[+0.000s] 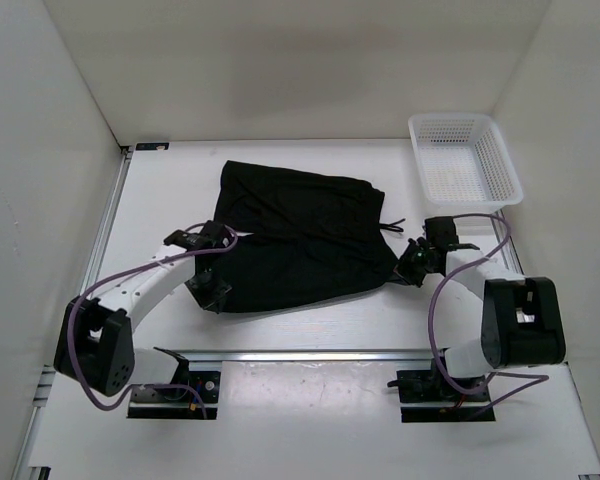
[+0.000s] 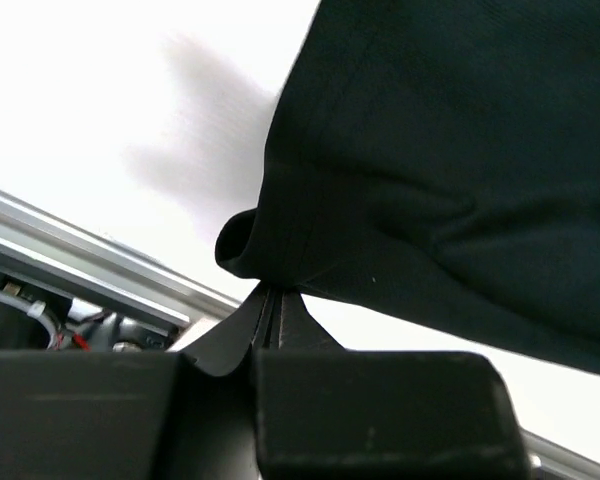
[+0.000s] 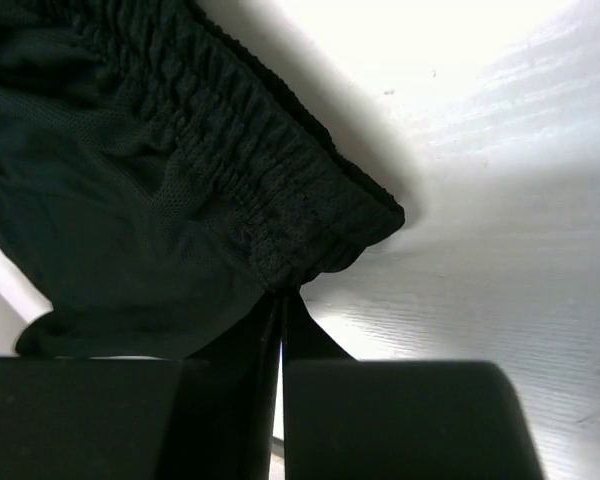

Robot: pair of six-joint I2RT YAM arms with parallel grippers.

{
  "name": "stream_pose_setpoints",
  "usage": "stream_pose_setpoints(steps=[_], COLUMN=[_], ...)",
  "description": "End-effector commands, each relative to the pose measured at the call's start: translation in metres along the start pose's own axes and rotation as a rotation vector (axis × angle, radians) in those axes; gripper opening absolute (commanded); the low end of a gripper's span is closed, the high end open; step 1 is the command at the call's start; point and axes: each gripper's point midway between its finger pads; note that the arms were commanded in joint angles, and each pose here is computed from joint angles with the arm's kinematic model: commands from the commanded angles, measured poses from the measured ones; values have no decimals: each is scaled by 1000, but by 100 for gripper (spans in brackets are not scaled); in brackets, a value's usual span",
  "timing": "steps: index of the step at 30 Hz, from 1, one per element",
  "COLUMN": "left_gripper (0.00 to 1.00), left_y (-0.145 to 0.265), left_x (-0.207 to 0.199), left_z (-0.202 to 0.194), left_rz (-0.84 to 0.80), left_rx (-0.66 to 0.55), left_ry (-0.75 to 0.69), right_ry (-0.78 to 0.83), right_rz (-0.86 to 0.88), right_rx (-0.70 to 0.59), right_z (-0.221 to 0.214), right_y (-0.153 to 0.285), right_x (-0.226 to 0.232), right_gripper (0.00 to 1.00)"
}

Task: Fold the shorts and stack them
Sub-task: Fold the shorts

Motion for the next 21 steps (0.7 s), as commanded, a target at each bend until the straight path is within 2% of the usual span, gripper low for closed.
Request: stream_pose_setpoints(steps=[1, 7, 8, 10, 12, 14, 15, 17, 18, 19, 20, 21], left_gripper=[11, 11, 11, 11, 11, 11, 11, 11, 11, 11, 11, 11], left_y=[30, 80, 96, 109, 123, 135, 139, 132, 152, 156, 143, 161], left_x=[-4, -20, -31, -37, -52, -72, -81, -96, -111, -119, -128, -141], left_z=[14, 48, 59, 74, 102, 133, 143, 172, 191, 201, 215, 231], left_rz=[-59, -165, -211, -227, -243, -252, -258, -229, -283, -297, -272, -323], left_rx=[-54, -137, -163, -190, -228, -265, -274, -286, -327, -332, -322, -353], left_ry=[31, 65, 60, 68, 84, 93, 95, 125, 134, 133, 149, 154], right_ry=[80, 149, 150, 164, 193, 202, 214, 210, 212, 225, 218, 219], right_rz=[-20, -25, -47, -66, -62, -75, -73, -88, -86, -70, -87, -85], right_rx=[-64, -135, -107, -130, -184, -186, -233, -229, -234, -275, -260, -264], right_z=[14, 26, 22, 30, 50, 64, 83, 101, 109, 129, 138, 147], right_y=[16, 62, 67, 81, 98, 98, 107, 100, 100, 108, 99, 97], right_x=[4, 23, 21, 26, 39, 43, 54, 57, 61, 74, 72, 76], right_gripper=[0, 0, 0, 0, 0, 0, 0, 0, 0, 0, 0, 0])
Point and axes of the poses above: each gripper's point midway between its finger pads, its own y axis back along the fingers, its own x axis along the line the jaws close on, z = x × y, and after that the axes turned 12 degrees about y, right-handed
